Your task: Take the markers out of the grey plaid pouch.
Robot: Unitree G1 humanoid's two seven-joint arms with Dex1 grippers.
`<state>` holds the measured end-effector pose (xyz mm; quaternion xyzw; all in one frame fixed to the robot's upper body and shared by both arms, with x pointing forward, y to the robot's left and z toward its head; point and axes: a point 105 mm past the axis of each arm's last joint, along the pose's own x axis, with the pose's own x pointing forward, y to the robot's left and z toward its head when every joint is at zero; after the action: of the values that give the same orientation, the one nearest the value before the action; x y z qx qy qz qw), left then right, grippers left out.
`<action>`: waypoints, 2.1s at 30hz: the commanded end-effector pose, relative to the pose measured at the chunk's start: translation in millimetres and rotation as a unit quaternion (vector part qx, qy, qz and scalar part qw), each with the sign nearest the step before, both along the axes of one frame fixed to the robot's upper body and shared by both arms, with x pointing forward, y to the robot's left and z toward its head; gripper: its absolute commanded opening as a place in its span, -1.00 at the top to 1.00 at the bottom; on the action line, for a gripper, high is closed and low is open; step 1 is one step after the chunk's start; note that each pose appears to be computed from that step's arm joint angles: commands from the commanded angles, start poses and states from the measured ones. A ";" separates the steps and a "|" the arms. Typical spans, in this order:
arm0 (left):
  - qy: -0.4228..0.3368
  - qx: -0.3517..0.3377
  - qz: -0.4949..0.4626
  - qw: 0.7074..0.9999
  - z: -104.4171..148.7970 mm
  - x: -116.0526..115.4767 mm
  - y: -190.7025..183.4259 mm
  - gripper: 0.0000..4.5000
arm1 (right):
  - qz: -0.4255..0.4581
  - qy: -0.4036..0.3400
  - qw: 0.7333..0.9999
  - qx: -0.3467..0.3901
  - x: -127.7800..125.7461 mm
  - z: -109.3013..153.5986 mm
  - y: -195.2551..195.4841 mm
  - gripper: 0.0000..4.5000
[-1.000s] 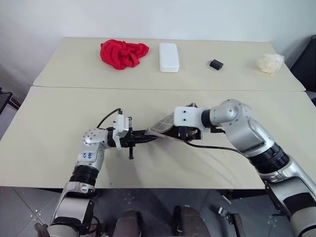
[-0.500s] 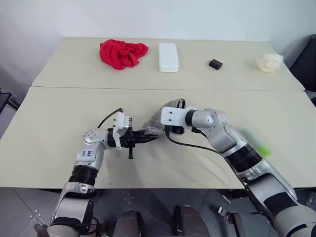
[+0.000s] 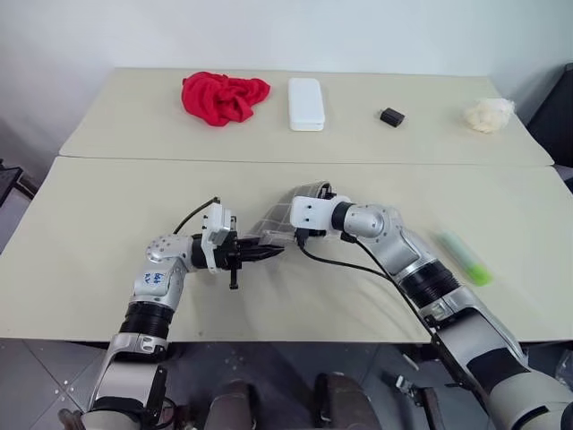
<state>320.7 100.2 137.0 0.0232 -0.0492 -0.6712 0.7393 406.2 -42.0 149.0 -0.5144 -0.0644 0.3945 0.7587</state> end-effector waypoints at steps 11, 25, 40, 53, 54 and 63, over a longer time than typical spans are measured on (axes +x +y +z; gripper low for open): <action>-0.043 -0.023 -0.034 0.998 22.9 -8.8 -2.7 1.00 | 0.015 -0.021 1.000 0.002 -2.0 11.9 -14.2 0.28; -0.033 -0.043 0.015 0.998 36.4 3.0 16.0 1.00 | 0.194 0.026 0.971 0.139 -67.3 79.3 -40.3 0.28; -0.028 -0.030 0.018 0.999 34.8 -0.5 20.5 1.00 | 0.215 0.090 0.960 0.159 -87.7 84.9 -71.5 0.28; -0.029 -0.020 0.000 0.999 30.9 -7.7 12.9 1.00 | 0.120 0.129 0.981 0.078 -75.4 51.0 -56.3 -0.26; -0.029 -0.020 -0.001 0.999 30.7 -8.1 12.7 1.00 | 0.128 0.115 0.983 0.072 -76.7 53.2 -54.5 -0.42; -0.026 -0.020 -0.003 0.999 29.6 -8.9 11.3 1.00 | 0.157 0.097 0.978 0.095 -85.2 65.7 -54.8 -0.70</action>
<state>314.5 112.0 158.1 0.0201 -0.0631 -0.6686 0.7407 322.4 -93.8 199.6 -0.3649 -0.0815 0.5632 0.7369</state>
